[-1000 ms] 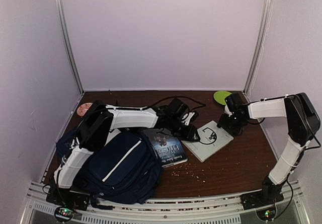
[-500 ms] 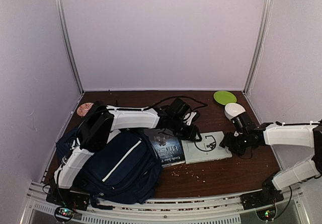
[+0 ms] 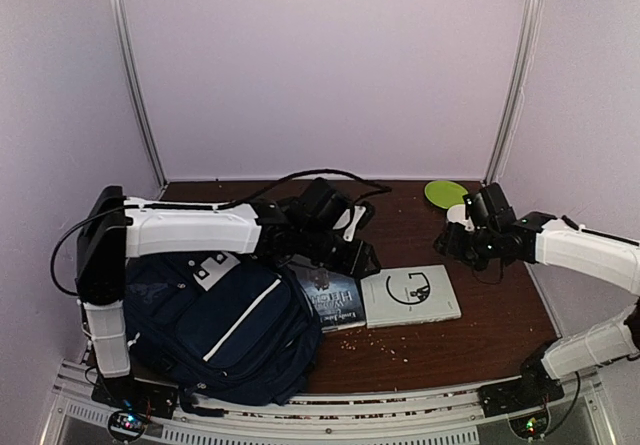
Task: Pack the student bag
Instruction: Adjust the book at the center of the board.
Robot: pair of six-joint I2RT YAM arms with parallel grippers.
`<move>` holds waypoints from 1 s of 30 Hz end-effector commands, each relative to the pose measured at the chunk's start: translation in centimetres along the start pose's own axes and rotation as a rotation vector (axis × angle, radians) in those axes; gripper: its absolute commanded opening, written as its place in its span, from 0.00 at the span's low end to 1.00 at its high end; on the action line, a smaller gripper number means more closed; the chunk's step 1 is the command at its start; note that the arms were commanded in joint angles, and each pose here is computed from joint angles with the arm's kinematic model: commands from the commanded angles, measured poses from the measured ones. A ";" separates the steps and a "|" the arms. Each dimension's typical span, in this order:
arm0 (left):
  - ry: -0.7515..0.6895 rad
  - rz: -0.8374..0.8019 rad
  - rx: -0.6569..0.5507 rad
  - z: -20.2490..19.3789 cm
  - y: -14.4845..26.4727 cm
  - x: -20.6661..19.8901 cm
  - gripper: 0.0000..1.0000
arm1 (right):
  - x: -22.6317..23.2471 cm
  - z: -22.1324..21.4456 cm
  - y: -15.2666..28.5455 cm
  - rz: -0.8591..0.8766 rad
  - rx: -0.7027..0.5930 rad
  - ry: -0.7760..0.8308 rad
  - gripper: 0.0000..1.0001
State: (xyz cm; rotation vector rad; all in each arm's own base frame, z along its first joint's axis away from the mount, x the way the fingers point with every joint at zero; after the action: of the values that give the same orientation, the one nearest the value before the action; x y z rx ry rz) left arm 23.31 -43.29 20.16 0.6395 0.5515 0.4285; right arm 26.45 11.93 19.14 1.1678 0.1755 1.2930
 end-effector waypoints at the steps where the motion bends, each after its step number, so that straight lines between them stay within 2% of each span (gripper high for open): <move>1: -0.057 0.071 0.040 -3.4 0.0 -2.1 0.74 | 2.6 1.6 -3.1 -0.010 0.020 0.078 0.68; 7: -0.274 0.057 0.214 -7.8 -2.2 -6.0 0.69 | 4.7 2.3 -7.3 -0.037 0.093 0.089 0.68; 18: -0.326 -0.005 0.351 -10.2 -7.2 -5.9 0.37 | 5.1 1.1 -13.1 -0.118 0.274 0.078 0.65; 25: -0.264 0.054 0.370 -10.3 -8.6 -4.2 0.36 | 3.5 -1.0 -14.2 -0.140 0.365 0.058 0.65; 30: -0.189 0.061 0.325 -9.3 -8.4 -2.4 0.36 | 1.6 -2.8 -13.1 -0.123 0.399 0.031 0.65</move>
State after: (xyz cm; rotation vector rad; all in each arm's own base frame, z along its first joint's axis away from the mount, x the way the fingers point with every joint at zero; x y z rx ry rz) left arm 15.50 -46.95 9.27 1.0428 0.3719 0.2821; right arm 36.17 17.71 10.22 1.3763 0.5085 1.2383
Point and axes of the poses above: each gripper's point midway between its finger pads, its own y axis back along the fingers, its own x axis along the line the jaws close on, z = x × y, the point moved 8 cm from there along y, back along the fingers, and after that the axes turned 11 degrees about -y, right-handed, at the moved point
